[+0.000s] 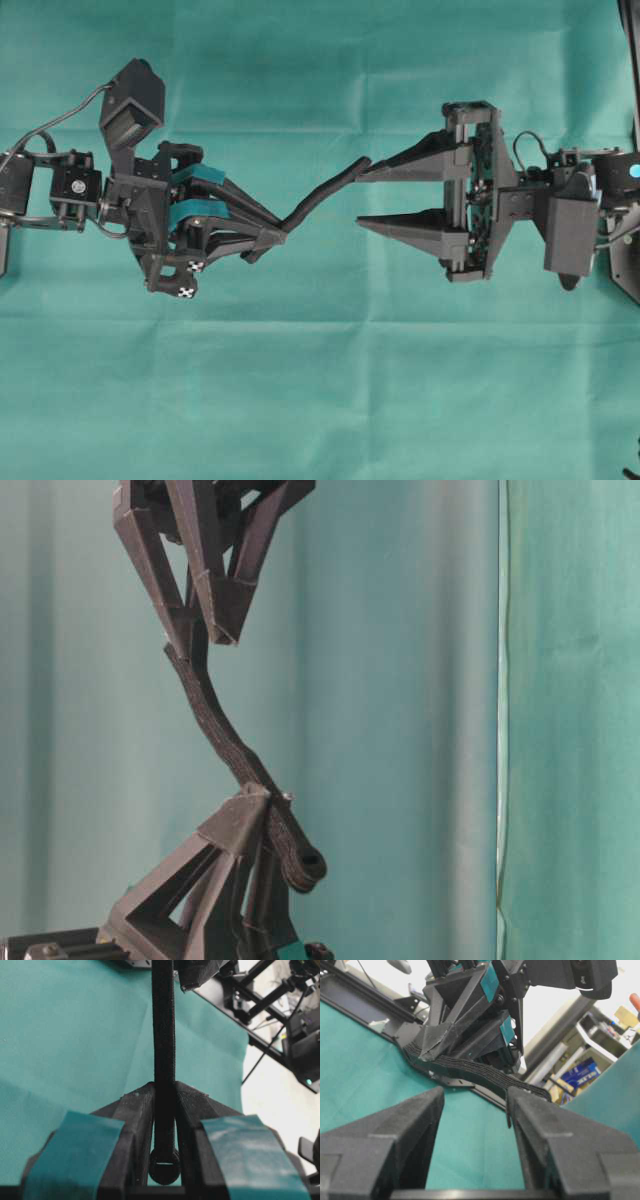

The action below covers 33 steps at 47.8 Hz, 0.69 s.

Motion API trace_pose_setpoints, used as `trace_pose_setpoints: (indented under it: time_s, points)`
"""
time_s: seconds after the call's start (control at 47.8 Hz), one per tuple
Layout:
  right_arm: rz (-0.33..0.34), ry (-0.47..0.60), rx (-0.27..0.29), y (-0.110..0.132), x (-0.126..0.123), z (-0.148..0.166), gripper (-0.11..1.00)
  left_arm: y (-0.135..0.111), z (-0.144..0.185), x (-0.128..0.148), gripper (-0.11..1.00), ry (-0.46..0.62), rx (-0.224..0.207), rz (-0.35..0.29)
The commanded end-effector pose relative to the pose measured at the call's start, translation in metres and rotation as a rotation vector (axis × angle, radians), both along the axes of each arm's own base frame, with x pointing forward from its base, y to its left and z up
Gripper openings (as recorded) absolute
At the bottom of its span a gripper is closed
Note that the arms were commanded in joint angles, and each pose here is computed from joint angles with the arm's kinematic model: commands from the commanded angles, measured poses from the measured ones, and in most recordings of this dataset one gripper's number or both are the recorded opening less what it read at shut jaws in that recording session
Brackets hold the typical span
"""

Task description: Peel off the Velcro with your right arm.

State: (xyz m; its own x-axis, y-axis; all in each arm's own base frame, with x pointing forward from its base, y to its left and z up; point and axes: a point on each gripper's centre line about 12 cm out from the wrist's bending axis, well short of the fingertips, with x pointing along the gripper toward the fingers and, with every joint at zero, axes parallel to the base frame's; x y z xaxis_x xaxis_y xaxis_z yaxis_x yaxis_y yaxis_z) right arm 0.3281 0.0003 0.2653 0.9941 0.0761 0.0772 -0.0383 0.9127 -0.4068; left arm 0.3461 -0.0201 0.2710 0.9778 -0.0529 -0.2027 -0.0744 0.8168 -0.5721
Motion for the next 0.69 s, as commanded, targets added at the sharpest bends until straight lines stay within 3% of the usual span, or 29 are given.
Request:
trace_pose_setpoints:
  time_s: [0.0, 0.669]
  points:
    - [-0.002, -0.035, -0.001, -0.001, 0.003, 0.01, 0.11, 0.0, 0.011, -0.001, 0.1, -0.038, -0.005, 0.0]
    - [-0.054, -0.02, 0.002, -0.018, -0.001, 0.005, 0.11, -0.003, 0.014, -0.002, 0.1, -0.047, -0.006, -0.009]
